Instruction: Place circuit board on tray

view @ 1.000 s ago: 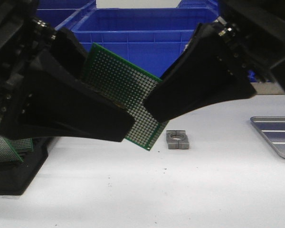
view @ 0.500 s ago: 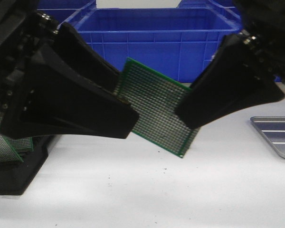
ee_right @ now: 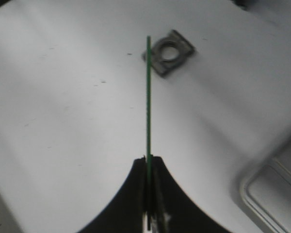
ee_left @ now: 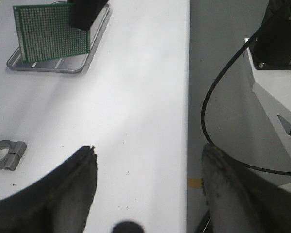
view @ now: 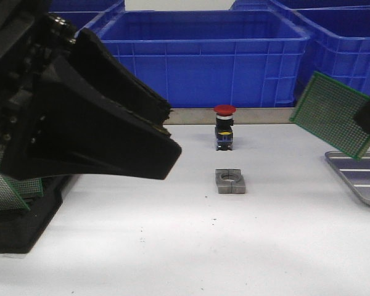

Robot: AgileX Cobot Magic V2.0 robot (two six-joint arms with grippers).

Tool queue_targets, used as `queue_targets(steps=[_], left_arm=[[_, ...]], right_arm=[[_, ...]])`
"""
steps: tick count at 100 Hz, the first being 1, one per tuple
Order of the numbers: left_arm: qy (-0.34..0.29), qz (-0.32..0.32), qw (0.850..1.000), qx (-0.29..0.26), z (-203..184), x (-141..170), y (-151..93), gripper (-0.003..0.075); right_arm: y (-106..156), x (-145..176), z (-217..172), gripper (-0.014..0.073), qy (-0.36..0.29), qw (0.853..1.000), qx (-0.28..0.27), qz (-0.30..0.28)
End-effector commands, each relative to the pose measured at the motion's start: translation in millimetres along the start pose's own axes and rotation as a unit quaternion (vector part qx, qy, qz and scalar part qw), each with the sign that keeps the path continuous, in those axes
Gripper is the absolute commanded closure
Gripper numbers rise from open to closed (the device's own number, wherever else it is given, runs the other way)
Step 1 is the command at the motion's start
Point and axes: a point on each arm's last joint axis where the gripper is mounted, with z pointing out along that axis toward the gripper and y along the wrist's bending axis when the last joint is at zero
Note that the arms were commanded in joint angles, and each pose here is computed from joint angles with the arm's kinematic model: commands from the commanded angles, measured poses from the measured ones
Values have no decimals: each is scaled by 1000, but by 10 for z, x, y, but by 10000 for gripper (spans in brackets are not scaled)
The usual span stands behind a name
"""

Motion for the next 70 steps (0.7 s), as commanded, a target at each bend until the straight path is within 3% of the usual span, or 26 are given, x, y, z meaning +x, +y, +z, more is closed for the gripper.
queue_targets(steps=[1,25,49,59,70], left_arm=[[-40,0,999,6,-41,-166,-18,288],[-40,0,999,6,-41,-166,-18,288],[-40,0,999,4,-41,-165,-16,288],[-40,0,999,4,-41,-165,-16,288],[-40,0,999,4,-41,-165,-16,288]], right_arm=[[-236,-38,-75,666,-27,997,58,52],[-768,151,179,666,-32,970,176,165],[-968,243,317,654,-48,940,229,247],[-973,235,316,531,-55,937,229,260],[-976,235,315,239,-55,936,231,260]])
